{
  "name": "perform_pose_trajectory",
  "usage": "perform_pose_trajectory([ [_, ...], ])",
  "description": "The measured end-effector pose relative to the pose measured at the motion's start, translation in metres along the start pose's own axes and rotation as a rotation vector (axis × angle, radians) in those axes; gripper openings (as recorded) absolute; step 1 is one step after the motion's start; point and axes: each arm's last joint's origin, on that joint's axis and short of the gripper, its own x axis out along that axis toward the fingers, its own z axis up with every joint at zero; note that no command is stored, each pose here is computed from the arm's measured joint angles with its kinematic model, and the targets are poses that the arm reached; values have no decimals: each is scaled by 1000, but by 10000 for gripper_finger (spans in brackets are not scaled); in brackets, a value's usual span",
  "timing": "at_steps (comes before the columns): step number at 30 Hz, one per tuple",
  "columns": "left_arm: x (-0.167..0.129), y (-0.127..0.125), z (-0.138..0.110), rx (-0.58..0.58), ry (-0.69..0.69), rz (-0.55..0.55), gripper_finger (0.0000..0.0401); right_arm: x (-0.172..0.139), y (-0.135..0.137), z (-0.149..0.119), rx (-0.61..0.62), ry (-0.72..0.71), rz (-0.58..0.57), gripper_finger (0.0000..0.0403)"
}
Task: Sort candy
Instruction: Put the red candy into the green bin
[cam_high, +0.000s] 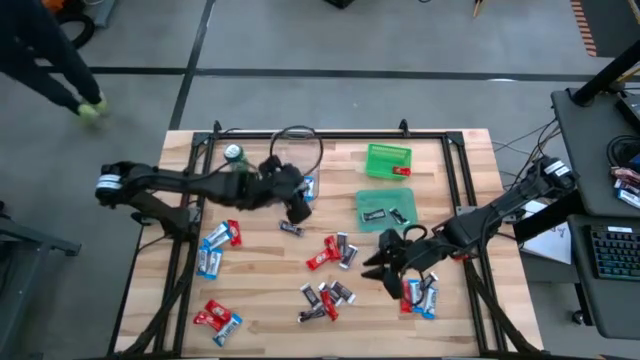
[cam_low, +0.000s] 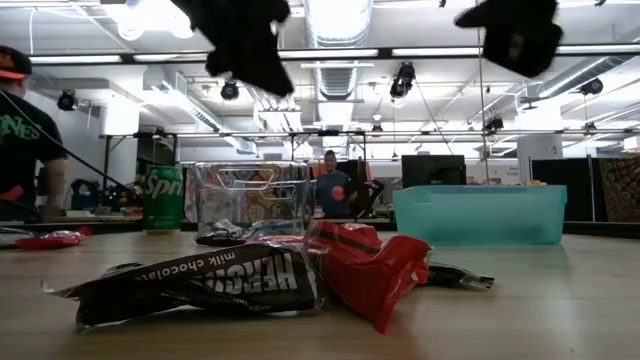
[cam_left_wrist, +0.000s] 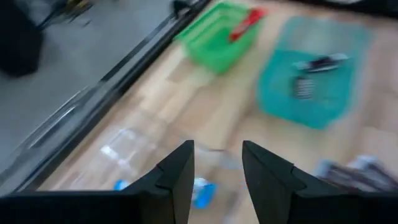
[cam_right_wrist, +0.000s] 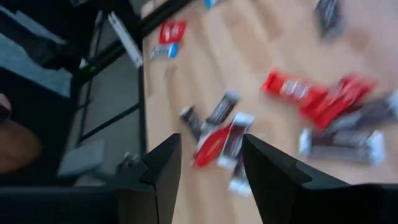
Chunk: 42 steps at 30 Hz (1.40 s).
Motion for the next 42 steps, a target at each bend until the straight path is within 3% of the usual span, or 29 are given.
perform_pose_trajectory([
  [6,-33,-51,-6,150,-110,-184,118,33,-2,-25,183,209,-8,160],
  [10,-55,-75,-16,216,-162,-218,118,47,6,-40,314,362,-62,160],
  [16,-80,-97,-30,275,-207,-226,118,38,18,-46,403,543,-445,160],
  [19,-88,-104,-35,275,-211,-262,118,28,23,-47,374,622,-671,160],
  [22,-95,-109,-39,255,-210,-292,118,24,27,-53,319,680,-806,160],
  [30,-111,-119,-52,189,-193,-363,118,46,38,-76,386,673,-783,160],
  [42,-114,-125,-60,163,-183,-381,118,78,19,-106,338,701,-922,160],
])
